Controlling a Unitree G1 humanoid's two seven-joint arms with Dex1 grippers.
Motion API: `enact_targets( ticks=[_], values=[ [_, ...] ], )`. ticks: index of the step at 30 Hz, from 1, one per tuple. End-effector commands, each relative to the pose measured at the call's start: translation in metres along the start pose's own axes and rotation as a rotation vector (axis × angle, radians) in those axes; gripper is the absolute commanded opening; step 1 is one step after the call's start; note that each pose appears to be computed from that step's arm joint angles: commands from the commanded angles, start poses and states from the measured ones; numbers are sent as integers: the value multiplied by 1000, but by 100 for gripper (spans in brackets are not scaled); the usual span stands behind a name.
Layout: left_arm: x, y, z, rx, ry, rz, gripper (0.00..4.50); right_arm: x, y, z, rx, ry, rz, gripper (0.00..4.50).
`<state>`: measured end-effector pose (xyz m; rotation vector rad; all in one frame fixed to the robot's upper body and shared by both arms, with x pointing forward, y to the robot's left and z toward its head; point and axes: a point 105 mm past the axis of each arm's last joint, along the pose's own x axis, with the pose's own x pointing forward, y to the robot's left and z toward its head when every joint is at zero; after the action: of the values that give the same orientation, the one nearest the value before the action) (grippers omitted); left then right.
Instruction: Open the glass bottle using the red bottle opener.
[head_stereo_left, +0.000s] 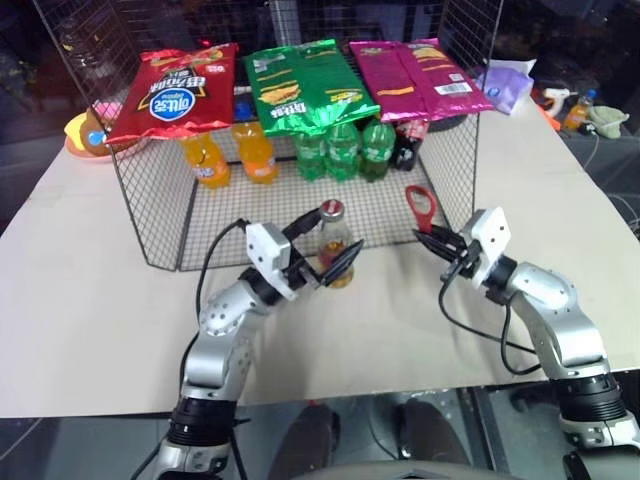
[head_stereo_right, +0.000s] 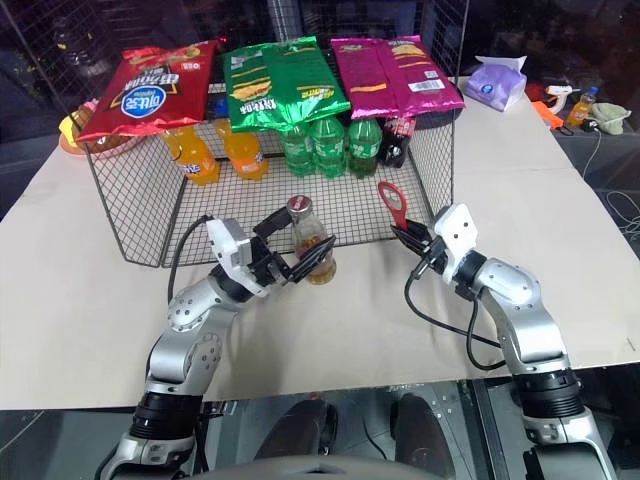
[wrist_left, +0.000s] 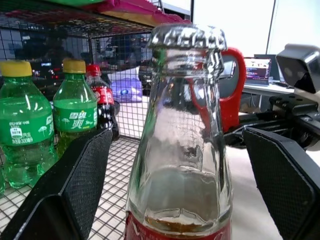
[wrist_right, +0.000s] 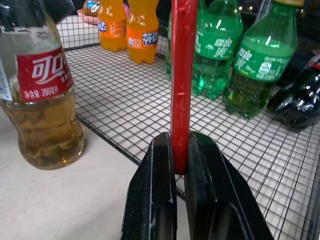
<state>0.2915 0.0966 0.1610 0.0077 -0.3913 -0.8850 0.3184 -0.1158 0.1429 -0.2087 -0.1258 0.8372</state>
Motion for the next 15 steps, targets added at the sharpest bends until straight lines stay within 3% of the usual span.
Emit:
enact_targets(
  ticks=[1,7,9,10,13,15],
  values=[
    [2,-1,8,28,-45,-8,429,0,-6,15,-44,-48,-10,0],
    [1,-2,6,25,-45,-14,429,0,-6,15,-44,-46,-10,0],
    [1,-3,5,23,-45,-17,326,0,-6,15,-44,-46,-10,0],
    [1,-3,5,20,-45,-19,311,0,-7,15,-44,-45,-11,0],
    [2,-3,4,19,-41,-23,209,0,-7,15,-44,-46,-12,0],
    [2,-4,3,24,-35,-24,172,0,-7,16,-45,-47,-12,0]
  ],
)
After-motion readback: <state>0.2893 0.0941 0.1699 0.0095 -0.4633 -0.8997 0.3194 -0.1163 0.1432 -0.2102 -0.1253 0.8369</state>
